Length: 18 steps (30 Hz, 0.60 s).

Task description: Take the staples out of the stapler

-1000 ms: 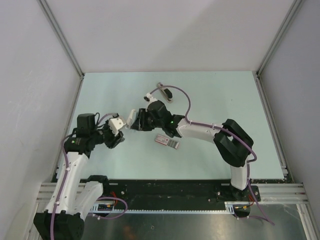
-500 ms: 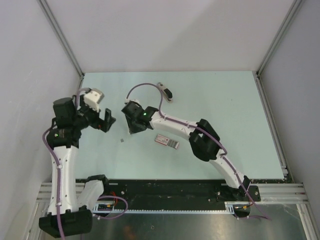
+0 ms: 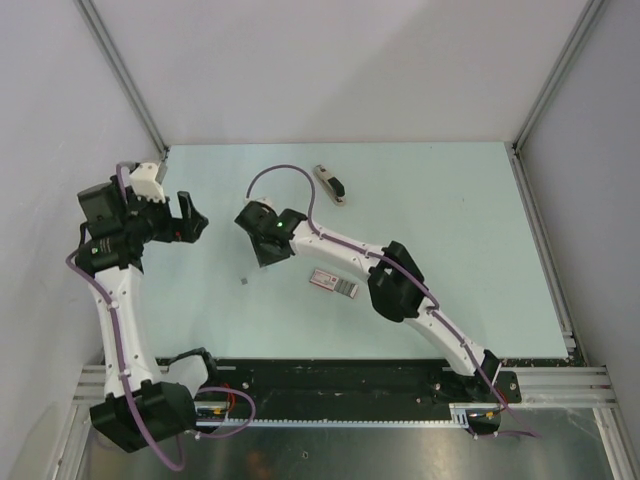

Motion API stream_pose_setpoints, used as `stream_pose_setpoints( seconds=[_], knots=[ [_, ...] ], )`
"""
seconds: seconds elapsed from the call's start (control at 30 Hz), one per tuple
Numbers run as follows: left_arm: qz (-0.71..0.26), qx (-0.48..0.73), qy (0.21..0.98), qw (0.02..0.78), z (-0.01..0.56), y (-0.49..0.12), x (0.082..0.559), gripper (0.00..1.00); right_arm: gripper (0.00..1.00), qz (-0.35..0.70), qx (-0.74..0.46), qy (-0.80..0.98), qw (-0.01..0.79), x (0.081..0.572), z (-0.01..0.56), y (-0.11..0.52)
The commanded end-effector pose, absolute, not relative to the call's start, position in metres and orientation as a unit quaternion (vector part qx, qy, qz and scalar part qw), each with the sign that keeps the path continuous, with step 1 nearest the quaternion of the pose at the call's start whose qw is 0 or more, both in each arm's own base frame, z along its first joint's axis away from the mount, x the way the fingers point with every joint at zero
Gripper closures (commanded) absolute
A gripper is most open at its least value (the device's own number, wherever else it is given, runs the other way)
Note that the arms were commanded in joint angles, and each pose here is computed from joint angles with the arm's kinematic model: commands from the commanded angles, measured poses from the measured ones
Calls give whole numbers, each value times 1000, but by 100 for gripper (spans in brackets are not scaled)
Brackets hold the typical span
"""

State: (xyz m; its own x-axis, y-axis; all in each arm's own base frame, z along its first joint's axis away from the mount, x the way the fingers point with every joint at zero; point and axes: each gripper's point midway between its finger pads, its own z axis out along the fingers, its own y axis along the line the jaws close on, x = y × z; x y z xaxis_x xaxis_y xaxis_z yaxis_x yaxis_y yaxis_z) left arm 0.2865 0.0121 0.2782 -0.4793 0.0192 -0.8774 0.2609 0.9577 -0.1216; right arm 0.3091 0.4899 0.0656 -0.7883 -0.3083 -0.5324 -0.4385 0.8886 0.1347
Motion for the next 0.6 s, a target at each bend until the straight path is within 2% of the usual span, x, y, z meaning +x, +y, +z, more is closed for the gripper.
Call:
stream_pose_setpoints(
  seconds=[0.0,0.17,0.33,0.43,0.57],
  knots=[
    [-151,43,853,497,281,9,288,1,82,115,-205,939,252,314,54,493],
    [-157,41,860,484,269,9,289,1,63,129,-199,936,260,317,53,504],
    [-156,36,868,470,254,12,291,1,53,152,-196,932,265,320,56,513],
    [-157,36,871,464,248,13,292,1,43,166,-197,930,262,320,57,519],
    [-160,38,872,461,245,12,292,1,38,172,-198,929,261,320,58,521]
  ],
)
